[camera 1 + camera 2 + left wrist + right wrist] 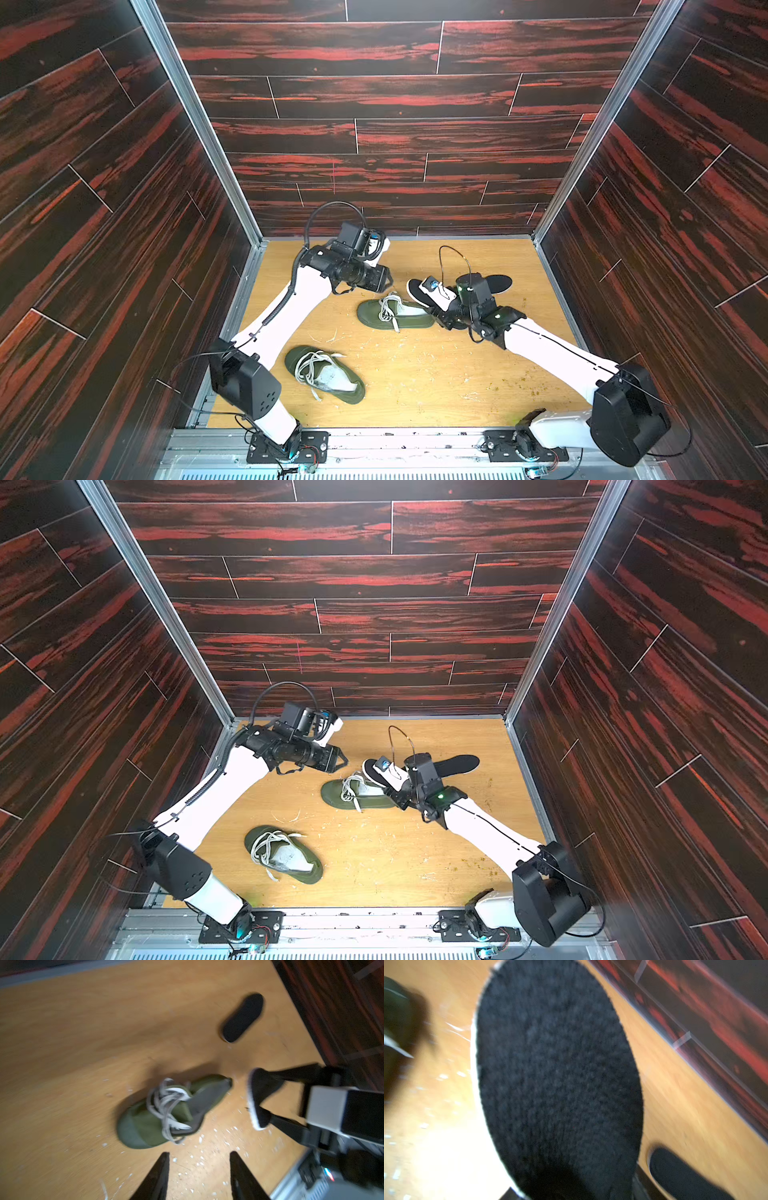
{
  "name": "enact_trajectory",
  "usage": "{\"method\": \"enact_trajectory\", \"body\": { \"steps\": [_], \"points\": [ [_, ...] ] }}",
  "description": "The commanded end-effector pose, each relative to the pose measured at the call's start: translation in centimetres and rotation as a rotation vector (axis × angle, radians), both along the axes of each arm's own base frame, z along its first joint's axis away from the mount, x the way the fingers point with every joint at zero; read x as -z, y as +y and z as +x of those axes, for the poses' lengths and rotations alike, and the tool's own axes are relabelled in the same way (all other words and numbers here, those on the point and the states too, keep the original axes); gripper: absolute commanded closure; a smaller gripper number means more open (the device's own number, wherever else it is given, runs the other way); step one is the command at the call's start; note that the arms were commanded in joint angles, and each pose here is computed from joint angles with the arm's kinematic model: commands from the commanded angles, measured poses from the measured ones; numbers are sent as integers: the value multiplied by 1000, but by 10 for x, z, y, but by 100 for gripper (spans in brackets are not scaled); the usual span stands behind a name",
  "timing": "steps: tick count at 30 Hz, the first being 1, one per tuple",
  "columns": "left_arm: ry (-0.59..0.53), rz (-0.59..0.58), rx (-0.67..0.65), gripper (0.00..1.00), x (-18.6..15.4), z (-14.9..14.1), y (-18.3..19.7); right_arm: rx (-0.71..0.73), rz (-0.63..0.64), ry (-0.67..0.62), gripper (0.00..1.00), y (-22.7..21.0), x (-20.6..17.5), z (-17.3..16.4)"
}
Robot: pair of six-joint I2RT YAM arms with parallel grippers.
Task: Insert the insole into the shoe
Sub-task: Pick up the insole from the center of the board, then insert the insole into the shoe.
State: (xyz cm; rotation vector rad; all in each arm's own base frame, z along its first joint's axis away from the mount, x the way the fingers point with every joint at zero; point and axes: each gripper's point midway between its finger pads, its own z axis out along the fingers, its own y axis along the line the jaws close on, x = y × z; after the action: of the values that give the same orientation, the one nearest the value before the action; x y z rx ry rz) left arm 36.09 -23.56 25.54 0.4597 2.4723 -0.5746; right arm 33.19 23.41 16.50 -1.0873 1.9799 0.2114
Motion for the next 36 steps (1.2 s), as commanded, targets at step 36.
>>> {"method": "enact_trajectory", "body": {
  "steps": [36],
  "points": [
    [37, 666, -296, 39, 145, 23, -27, 426, -40, 235, 43, -85, 10, 34]
  ]
}}
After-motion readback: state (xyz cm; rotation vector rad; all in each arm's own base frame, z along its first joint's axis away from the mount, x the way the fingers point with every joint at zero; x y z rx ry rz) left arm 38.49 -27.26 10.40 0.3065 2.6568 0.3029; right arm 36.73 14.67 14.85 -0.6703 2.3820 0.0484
